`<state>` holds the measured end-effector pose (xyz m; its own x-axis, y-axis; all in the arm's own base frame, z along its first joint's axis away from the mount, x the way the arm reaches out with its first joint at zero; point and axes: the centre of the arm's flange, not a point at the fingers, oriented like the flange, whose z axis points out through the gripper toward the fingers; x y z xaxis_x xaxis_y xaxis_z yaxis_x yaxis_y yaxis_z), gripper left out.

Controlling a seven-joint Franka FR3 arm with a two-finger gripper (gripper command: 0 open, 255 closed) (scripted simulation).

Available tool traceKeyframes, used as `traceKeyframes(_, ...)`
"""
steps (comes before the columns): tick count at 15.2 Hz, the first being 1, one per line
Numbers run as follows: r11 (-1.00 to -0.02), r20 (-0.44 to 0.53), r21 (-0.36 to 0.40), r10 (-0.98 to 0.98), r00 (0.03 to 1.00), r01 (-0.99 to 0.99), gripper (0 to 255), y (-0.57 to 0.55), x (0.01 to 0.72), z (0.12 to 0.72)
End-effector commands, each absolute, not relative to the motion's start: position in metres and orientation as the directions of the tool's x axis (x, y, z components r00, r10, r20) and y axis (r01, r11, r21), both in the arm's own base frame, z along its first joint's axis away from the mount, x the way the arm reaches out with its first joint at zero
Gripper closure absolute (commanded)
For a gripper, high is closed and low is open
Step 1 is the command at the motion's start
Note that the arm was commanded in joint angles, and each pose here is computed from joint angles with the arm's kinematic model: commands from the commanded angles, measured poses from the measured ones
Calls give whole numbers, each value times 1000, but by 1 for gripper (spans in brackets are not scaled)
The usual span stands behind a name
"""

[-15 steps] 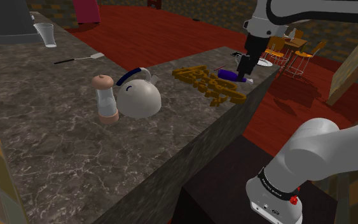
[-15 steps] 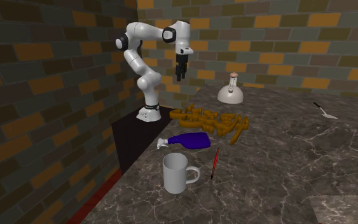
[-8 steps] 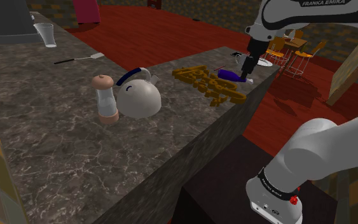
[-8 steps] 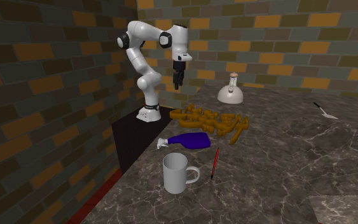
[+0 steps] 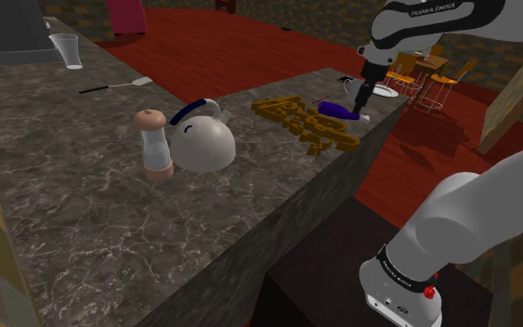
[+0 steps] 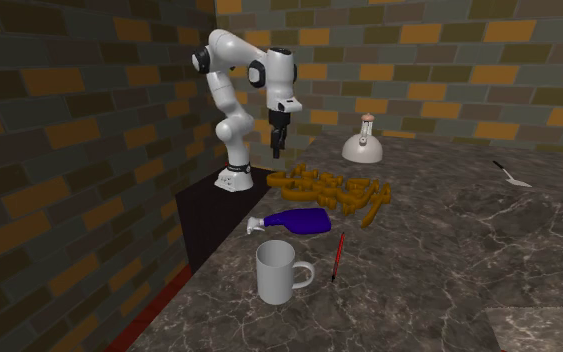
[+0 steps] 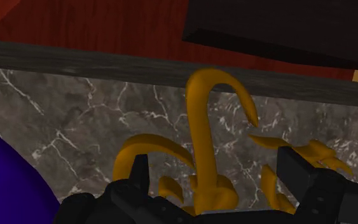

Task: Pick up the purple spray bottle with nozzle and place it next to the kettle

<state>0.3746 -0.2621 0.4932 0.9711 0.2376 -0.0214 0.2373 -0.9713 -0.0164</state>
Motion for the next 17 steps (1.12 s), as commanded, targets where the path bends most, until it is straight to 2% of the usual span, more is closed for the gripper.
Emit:
traceKeyframes(1, -966, -20, -21, 257, 966, 257, 0, -290, 383, 486)
traceKeyframes(17, -917, 0, -78, 392, 920, 390, 0, -474, 473, 410)
